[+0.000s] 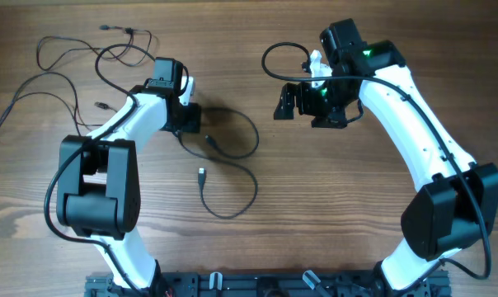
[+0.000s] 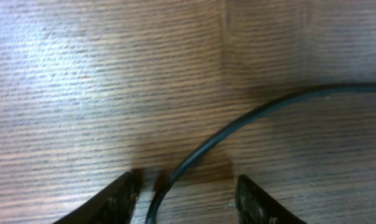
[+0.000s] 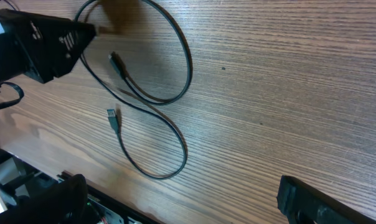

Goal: Untangle cables

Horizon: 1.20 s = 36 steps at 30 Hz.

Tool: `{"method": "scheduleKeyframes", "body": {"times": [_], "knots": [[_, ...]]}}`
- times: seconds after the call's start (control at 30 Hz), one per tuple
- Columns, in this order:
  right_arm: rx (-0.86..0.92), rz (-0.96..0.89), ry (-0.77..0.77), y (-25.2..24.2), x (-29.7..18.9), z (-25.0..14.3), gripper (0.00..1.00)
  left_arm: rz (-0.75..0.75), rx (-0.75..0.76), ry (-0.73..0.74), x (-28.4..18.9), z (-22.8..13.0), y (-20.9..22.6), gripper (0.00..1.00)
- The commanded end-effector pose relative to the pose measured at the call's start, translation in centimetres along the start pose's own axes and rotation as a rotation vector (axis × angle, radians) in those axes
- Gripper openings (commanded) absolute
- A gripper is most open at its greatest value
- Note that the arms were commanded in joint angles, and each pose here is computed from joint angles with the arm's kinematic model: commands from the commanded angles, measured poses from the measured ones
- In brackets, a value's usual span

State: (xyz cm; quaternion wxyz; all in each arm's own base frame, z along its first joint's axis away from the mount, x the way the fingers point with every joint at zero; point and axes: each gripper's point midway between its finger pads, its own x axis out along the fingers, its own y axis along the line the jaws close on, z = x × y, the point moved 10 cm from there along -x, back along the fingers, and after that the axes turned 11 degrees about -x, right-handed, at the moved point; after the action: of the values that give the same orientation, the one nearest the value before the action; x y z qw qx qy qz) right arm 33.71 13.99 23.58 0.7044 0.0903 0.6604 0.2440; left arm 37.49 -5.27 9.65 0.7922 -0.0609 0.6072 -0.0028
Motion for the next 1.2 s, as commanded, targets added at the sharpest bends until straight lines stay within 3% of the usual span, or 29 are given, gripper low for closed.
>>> {"method": "scheduleKeyframes", "body": {"times": [0.0, 0.03, 0.17, 0.27, 0.33, 0.57, 0.73, 0.93, 1.17], "knots": [[0.002, 0.010, 0.011, 0.1, 0.4, 0.0, 1.00, -0.002, -0.003, 0.040, 1.1, -0.5, 0.3, 0.27], [0.002, 0.009, 0.013, 0.1, 0.4, 0.0, 1.00, -0.002, -0.010, 0.039, 1.1, -0.5, 0.3, 0.04], [0.006, 0.008, 0.020, 0.1, 0.4, -0.1, 1.00, -0.017, -0.113, -0.025, -1.2, 0.4, 0.0, 0.04], [0.008, 0.008, 0.022, 0.1, 0.4, -0.1, 1.00, -0.104, -0.217, -0.158, -6.8, 2.4, -1.0, 0.04], [0.008, 0.008, 0.024, 0.0, 0.4, -0.2, 1.00, -0.227, -0.281, -0.299, -13.1, 2.9, -1.8, 0.04], [0.011, 0.008, 0.024, 0.0, 0.4, -0.2, 1.00, -0.463, -0.390, -0.718, -29.1, -0.7, -1.5, 0.04], [0.011, 0.009, 0.023, 0.0, 0.4, -0.2, 1.00, -0.667, -0.333, -1.019, -38.2, -5.0, -1.3, 0.04], [0.012, 0.008, 0.025, 0.0, 0.4, -0.2, 1.00, -0.811, -0.356, -1.184, -42.4, -6.9, -1.1, 0.04], [0.009, 0.008, 0.022, 0.1, 0.4, -0.1, 1.00, -0.890, -0.819, -1.192, -42.5, -6.3, 1.4, 0.04]]}}
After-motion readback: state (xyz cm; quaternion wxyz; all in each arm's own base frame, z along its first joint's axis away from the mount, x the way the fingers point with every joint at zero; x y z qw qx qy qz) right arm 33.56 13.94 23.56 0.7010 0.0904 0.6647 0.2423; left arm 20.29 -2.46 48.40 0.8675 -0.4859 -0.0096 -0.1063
